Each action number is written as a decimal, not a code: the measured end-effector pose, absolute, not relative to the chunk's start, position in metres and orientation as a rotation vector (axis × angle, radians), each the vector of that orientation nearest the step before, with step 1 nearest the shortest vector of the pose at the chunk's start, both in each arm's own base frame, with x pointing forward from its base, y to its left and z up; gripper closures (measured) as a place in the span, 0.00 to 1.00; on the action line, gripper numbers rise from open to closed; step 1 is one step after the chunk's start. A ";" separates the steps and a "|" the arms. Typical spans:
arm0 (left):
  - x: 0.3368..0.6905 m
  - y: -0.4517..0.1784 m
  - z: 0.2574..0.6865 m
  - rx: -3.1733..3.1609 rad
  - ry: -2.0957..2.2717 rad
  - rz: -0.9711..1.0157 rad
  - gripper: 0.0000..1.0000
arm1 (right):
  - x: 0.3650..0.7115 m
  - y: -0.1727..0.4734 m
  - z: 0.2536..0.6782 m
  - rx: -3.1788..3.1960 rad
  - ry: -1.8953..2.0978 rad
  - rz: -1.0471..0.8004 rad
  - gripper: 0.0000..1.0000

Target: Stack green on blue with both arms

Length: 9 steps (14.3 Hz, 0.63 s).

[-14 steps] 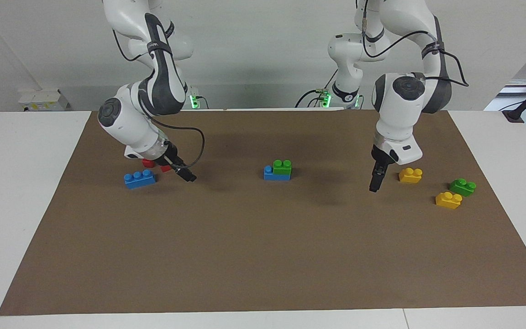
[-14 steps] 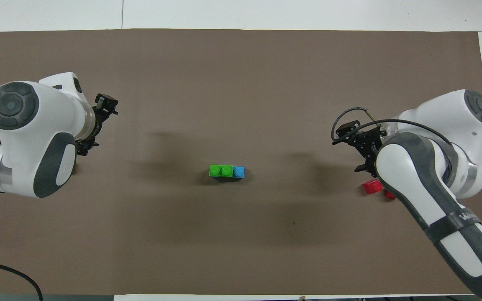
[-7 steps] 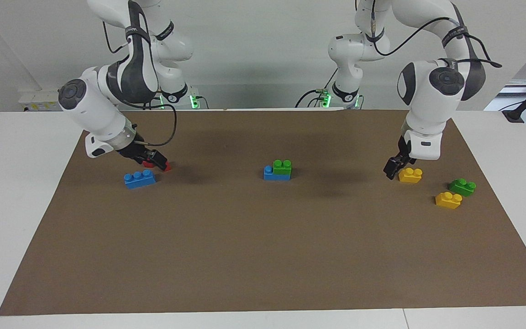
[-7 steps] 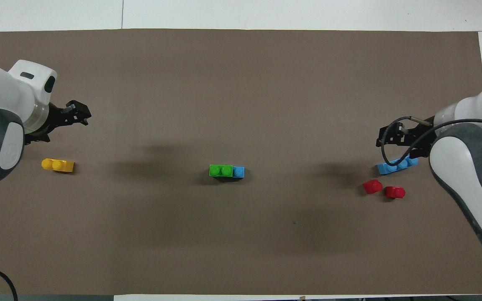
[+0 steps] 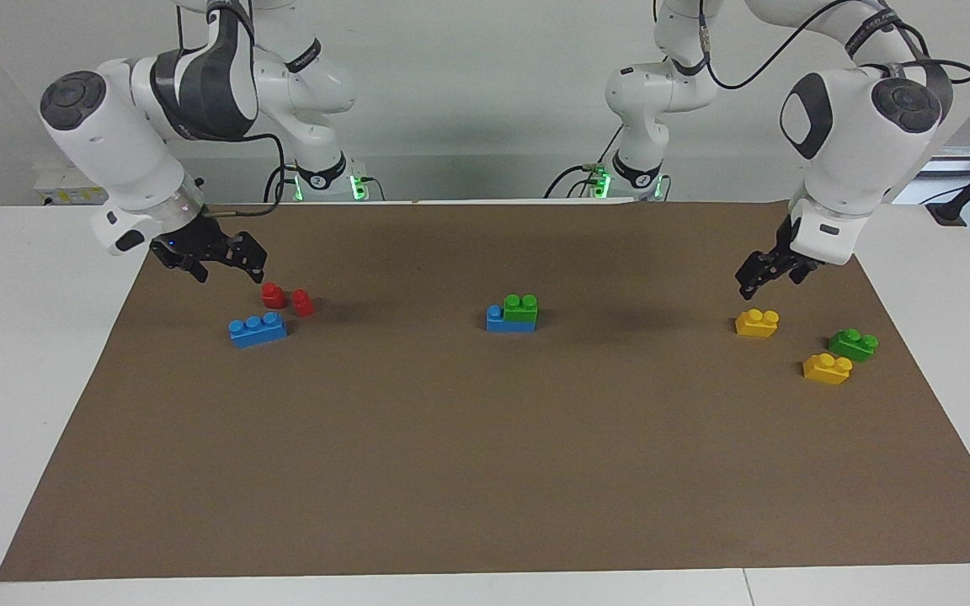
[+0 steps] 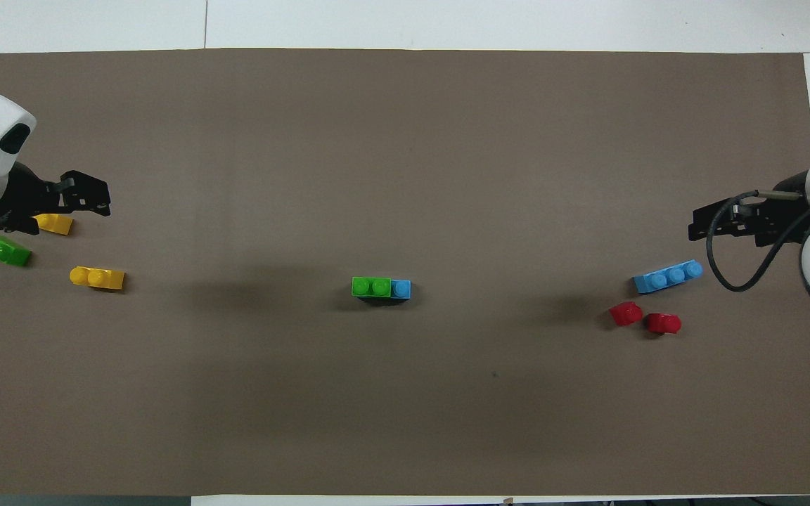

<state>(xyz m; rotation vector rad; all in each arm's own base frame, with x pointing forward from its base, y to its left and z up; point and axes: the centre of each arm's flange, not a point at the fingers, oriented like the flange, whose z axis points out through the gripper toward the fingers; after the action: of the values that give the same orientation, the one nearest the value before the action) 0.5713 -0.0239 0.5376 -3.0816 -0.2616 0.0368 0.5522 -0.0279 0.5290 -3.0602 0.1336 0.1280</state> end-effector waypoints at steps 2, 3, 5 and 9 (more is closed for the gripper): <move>0.564 -0.027 0.558 -3.097 -0.178 0.076 0.00 | 0.552 -0.032 0.545 -3.060 0.066 0.125 0.00; 0.563 -0.028 0.566 -3.108 -0.147 0.084 0.00 | 0.552 -0.036 0.549 -3.059 0.053 0.122 0.00; 0.562 -0.029 0.575 -3.117 -0.098 0.087 0.00 | 0.552 -0.042 0.556 -3.060 0.052 0.100 0.00; 0.559 -0.030 0.589 -3.127 -0.071 0.097 0.00 | 0.556 -0.045 0.576 -3.065 0.057 0.034 0.00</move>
<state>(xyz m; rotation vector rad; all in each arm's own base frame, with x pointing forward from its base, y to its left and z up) 0.5594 -0.0304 0.5889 -3.1268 -0.0706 0.0971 0.5555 -0.0448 0.5761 -3.0652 0.0574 0.0339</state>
